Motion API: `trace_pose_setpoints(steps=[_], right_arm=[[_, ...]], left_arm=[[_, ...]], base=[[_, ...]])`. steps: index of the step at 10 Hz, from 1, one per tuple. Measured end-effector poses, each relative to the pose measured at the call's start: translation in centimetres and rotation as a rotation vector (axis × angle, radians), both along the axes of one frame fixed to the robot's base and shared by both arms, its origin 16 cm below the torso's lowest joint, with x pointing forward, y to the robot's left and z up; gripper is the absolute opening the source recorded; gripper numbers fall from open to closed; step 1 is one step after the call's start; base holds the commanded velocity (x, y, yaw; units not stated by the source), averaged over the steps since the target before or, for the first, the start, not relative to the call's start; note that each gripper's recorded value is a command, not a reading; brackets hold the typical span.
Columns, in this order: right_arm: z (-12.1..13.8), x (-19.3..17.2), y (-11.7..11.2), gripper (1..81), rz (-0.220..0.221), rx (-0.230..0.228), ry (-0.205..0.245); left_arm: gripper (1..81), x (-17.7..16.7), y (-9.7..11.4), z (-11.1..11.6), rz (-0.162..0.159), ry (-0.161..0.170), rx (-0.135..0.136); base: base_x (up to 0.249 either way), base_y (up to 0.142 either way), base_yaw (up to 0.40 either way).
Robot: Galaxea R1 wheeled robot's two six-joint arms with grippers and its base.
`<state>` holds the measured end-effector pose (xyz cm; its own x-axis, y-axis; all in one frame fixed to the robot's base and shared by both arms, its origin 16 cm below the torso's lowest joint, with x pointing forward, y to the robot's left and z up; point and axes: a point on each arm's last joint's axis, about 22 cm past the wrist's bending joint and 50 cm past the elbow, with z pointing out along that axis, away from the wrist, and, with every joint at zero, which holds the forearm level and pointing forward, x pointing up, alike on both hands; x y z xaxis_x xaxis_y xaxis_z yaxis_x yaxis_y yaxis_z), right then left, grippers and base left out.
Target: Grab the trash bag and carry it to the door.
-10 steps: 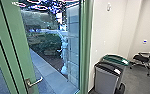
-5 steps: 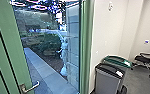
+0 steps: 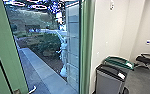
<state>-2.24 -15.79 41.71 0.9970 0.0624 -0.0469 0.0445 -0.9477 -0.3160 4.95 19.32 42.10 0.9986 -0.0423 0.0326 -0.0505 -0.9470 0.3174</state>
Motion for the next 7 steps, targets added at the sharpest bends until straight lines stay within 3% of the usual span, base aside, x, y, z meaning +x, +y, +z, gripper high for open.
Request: trace_pose_setpoints(steps=[7], right_arm=[[0.0, -0.23, 0.0, 81.1, 0.003, 0.0, 0.001]], left_arm=[[1.0, -0.44, -0.01, -0.03, -0.002, 0.004, 0.0]], base=[[0.009, 0.0, 0.0]])
